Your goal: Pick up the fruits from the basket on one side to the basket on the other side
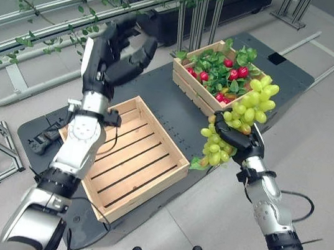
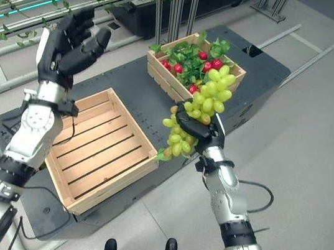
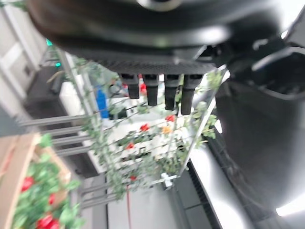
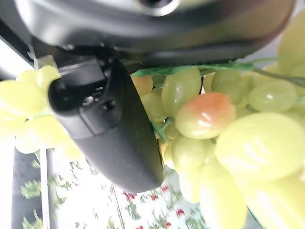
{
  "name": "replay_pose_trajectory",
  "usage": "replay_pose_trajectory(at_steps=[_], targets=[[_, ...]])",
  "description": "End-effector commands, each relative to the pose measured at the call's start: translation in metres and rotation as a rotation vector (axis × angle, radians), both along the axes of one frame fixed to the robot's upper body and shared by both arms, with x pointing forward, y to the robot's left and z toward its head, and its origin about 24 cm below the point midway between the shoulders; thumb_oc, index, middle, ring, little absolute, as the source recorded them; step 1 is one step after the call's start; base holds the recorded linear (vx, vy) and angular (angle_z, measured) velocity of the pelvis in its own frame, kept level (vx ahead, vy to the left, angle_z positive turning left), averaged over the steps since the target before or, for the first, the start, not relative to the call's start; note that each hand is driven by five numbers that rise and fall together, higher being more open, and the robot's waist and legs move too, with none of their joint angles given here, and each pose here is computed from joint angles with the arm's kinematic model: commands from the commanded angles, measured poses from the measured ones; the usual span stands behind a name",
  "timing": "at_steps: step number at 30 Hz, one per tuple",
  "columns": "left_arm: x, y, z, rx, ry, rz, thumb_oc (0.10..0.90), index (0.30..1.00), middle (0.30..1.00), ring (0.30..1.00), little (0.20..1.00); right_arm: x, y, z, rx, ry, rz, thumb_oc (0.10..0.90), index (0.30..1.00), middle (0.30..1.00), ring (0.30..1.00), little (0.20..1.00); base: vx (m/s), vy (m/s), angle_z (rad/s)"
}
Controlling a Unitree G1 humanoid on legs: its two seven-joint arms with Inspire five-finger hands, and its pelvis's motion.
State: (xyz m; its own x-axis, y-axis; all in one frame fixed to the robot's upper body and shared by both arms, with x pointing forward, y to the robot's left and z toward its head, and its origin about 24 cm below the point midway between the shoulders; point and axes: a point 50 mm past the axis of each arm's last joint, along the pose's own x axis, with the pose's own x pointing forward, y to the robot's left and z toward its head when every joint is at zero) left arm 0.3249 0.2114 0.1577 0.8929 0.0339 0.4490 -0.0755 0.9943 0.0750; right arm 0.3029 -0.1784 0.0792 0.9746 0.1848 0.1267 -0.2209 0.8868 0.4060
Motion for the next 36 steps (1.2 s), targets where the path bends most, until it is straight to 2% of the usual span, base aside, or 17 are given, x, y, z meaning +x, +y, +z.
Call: replay_pose_trajectory(at_steps=[1, 6, 10, 17, 22, 29, 31, 36], targets=[[-0.015, 0.000, 0.005, -0.013, -0.139, -0.022, 0.800, 0.900, 0.900, 0.900, 0.900, -0.014, -0.009, 0.024, 0.021, -0.237, -0.042, 0.400, 0.300, 0.300, 0.300, 0.300, 0.00, -0.031, -0.08], [-0.026, -0.012, -0.030, -0.101, -0.027, -0.049, 0.800, 0.900, 0.900, 0.900, 0.900, -0.025, -0.013, 0.017, 0.056, -0.225, -0.098, 0.400, 0.300, 0.300, 0.300, 0.300, -0.05, -0.011, -0.12], [-0.035, -0.006, -0.061, -0.224, 0.071, 0.011, 0.800, 0.900, 0.900, 0.900, 0.900, -0.020, -0.012, 0.018, 0.063, -0.209, -0.064, 0.400, 0.300, 0.300, 0.300, 0.300, -0.08, 0.117, -0.38], [-0.040, -0.006, -0.061, -0.200, 0.060, -0.009, 0.800, 0.900, 0.900, 0.900, 0.900, -0.022, 0.001, 0.013, 0.122, -0.220, -0.065, 0.400, 0.300, 0.300, 0.300, 0.300, -0.18, 0.182, -1.05], [-0.046, 0.020, -0.059, -0.245, 0.048, 0.077, 0.800, 0.900, 0.900, 0.900, 0.900, -0.015, 0.012, 0.012, 0.161, -0.202, 0.000, 0.400, 0.300, 0.300, 0.300, 0.300, -0.27, 0.078, -0.88], [-0.055, 0.023, -0.065, -0.302, 0.035, 0.146, 0.800, 0.900, 0.900, 0.900, 0.900, -0.022, 0.024, -0.007, 0.164, -0.155, 0.054, 0.400, 0.300, 0.300, 0.300, 0.300, -0.17, -0.114, -0.80], [-0.052, 0.016, -0.070, -0.398, 0.068, 0.150, 0.800, 0.900, 0.900, 0.900, 0.900, -0.016, 0.030, -0.003, 0.161, -0.147, 0.052, 0.400, 0.300, 0.300, 0.300, 0.300, -0.10, -0.121, -0.57], [-0.054, 0.000, -0.081, -0.426, 0.102, 0.103, 0.800, 0.900, 0.900, 0.900, 0.900, -0.023, 0.019, -0.008, 0.157, -0.127, 0.013, 0.400, 0.300, 0.300, 0.300, 0.300, -0.06, -0.100, -0.20]])
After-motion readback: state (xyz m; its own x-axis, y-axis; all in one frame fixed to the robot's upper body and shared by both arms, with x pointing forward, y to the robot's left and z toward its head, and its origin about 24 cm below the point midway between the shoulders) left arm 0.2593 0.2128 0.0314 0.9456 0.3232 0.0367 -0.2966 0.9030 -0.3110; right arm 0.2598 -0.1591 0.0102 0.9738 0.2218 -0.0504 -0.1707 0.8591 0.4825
